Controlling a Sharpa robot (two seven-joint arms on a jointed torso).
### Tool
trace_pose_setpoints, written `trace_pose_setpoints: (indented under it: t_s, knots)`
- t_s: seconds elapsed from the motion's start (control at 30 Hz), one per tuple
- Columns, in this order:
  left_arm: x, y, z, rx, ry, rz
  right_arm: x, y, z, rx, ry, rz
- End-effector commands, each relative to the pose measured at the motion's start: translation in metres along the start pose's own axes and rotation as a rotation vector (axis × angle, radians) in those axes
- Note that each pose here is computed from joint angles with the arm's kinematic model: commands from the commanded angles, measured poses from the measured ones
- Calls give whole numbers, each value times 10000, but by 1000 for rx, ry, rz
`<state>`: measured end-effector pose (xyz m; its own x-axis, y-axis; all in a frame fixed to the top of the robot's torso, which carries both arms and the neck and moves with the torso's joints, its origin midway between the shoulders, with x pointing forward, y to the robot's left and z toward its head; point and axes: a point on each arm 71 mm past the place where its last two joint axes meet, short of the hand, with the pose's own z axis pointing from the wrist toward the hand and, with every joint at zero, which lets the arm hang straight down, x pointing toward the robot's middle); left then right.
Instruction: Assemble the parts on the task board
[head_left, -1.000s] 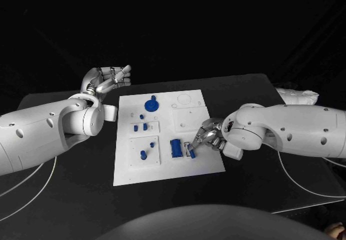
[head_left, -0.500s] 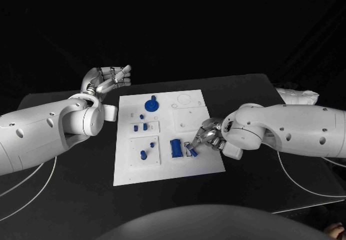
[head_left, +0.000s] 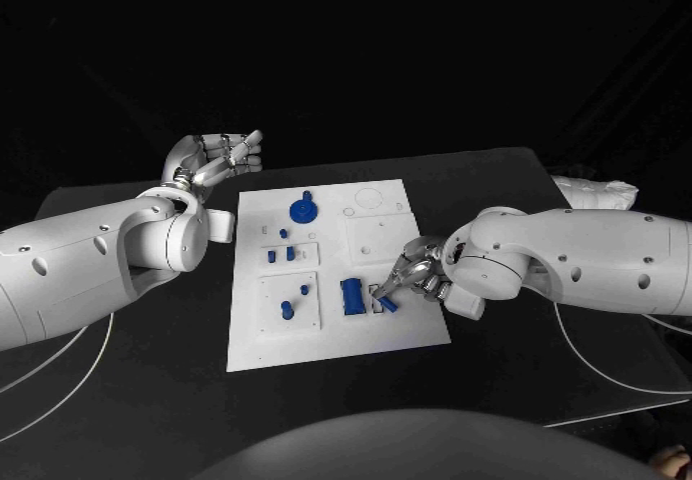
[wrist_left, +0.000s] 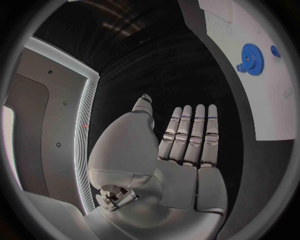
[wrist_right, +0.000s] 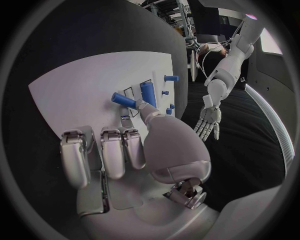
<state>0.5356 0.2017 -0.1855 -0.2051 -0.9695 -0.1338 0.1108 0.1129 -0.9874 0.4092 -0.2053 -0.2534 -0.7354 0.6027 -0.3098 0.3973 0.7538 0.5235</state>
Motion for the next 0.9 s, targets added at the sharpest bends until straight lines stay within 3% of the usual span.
trace_pose_setpoints:
  t_s: [0.03,0.9]
  knots:
    - [29,-14,3,10,18,-4,15,-2,1,8,-1,-5]
    - [34,-14,6,10,20,-5,-2,29,17,6,-67,-33]
